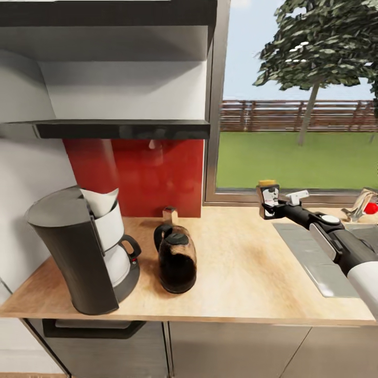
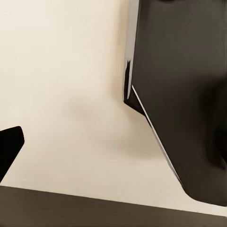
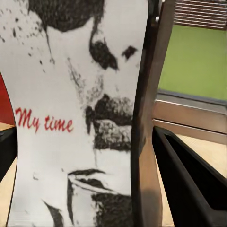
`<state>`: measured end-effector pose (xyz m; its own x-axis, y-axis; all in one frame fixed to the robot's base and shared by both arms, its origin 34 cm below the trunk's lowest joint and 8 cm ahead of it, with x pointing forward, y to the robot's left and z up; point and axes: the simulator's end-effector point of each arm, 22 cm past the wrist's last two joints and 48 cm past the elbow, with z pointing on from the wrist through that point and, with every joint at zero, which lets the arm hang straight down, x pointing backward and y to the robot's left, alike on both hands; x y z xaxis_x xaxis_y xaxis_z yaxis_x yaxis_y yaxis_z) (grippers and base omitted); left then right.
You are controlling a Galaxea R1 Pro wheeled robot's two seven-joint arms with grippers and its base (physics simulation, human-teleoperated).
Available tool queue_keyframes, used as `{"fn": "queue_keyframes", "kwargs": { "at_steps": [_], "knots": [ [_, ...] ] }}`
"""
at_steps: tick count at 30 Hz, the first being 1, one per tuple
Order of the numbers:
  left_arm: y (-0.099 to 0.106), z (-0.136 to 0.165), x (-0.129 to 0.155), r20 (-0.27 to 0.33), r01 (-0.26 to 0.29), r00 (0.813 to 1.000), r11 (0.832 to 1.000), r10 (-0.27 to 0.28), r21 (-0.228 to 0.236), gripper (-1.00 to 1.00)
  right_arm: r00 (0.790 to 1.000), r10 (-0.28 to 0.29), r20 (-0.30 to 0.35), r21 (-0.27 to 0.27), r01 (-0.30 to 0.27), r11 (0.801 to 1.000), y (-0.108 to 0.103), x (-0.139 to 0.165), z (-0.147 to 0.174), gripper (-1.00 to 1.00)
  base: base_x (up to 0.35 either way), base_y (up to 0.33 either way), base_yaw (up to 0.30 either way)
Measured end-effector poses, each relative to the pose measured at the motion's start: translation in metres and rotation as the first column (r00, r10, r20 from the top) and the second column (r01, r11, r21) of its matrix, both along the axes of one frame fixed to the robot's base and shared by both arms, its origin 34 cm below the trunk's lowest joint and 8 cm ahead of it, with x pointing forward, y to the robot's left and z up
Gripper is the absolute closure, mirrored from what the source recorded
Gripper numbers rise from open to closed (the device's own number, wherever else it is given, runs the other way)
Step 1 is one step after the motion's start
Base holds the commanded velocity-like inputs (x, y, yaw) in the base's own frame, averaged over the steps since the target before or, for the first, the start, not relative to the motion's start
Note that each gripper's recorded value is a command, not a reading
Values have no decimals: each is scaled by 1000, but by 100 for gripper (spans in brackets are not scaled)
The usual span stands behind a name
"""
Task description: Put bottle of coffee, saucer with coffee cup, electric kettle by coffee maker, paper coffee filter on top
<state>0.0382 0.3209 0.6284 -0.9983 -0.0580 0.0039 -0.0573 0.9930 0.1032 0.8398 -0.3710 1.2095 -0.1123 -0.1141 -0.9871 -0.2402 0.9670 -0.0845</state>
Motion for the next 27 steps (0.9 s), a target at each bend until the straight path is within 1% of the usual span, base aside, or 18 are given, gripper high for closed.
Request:
{"fn": "queue_keyframes", "kwargs": {
  "at_steps": [6, 8, 9, 13, 14, 15, 16, 17, 18, 19, 21, 23, 25, 27],
  "knots": [
    [2, -1, 15, 32, -2, 999, 1000, 2, 4, -100, 1000, 1, 0, 0, -1, 1000, 0, 0, 0, 100, -274, 0, 0],
    [6, -3, 54, 109, 5, 994, 1000, -6, 11, -100, 1000, 1, 1, 0, -1, 1000, 0, -1, 1, 100, -50, 0, 0],
    [12, -1, 82, 164, 9, 986, 1000, -12, 19, -100, 1000, 0, 0, -2, 0, 1000, 0, -1, 1, 100, -18, 0, 0],
    [26, 5, 127, 254, 16, 967, 999, -26, 41, -100, 1000, -6, -4, -5, 6, 1000, -4, -1, -2, 100, -6, 0, 0],
    [29, 7, 138, 277, 18, 961, 999, -30, 45, -100, 1000, -10, -25, -9, 9, 1000, -6, -4, -14, 100, 0, 0, 0],
    [31, 10, 153, 304, 20, 952, 999, -34, 50, -100, 998, -12, -60, -9, 12, 1000, -8, -11, -38, 100, 0, 0, 0],
    [32, 10, 158, 313, 21, 949, 999, -35, 50, -100, 997, -11, -78, -12, 10, 1000, -7, -16, -53, 100, 0, 0, 0],
    [32, 11, 163, 321, 21, 946, 998, -36, 51, -100, 997, -9, -78, -10, 9, 1000, -7, -19, -60, 100, 0, 0, 0],
    [32, 12, 169, 329, 22, 944, 998, -37, 52, -100, 998, -5, -61, -14, 4, 1000, -6, -23, -66, 100, 0, 0, 0],
    [32, 12, 174, 335, 23, 941, 998, -39, 52, -100, 999, 1, -32, -14, -1, 1000, -4, -24, -65, 100, 0, 0, 0],
    [33, 13, 181, 345, 25, 938, 998, -42, 54, -100, 1000, 6, -6, -15, -6, 1000, -2, -26, -65, 100, 0, 0, 0],
    [35, 14, 191, 357, 26, 933, 998, -44, 57, -100, 1000, 21, -2, -11, -22, 1000, 7, -32, -79, 100, 0, 0, 0],
    [37, 15, 195, 360, 24, 932, 998, -44, 60, -100, 999, 49, 14, -3, -49, 999, 25, -42, -98, 100, 0, 0, 0],
    [38, 15, 195, 360, 23, 932, 998, -43, 61, -100, 997, 63, 32, 3, -63, 998, 35, -47, -102, 100, 0, 0, 0]
  ]
}}
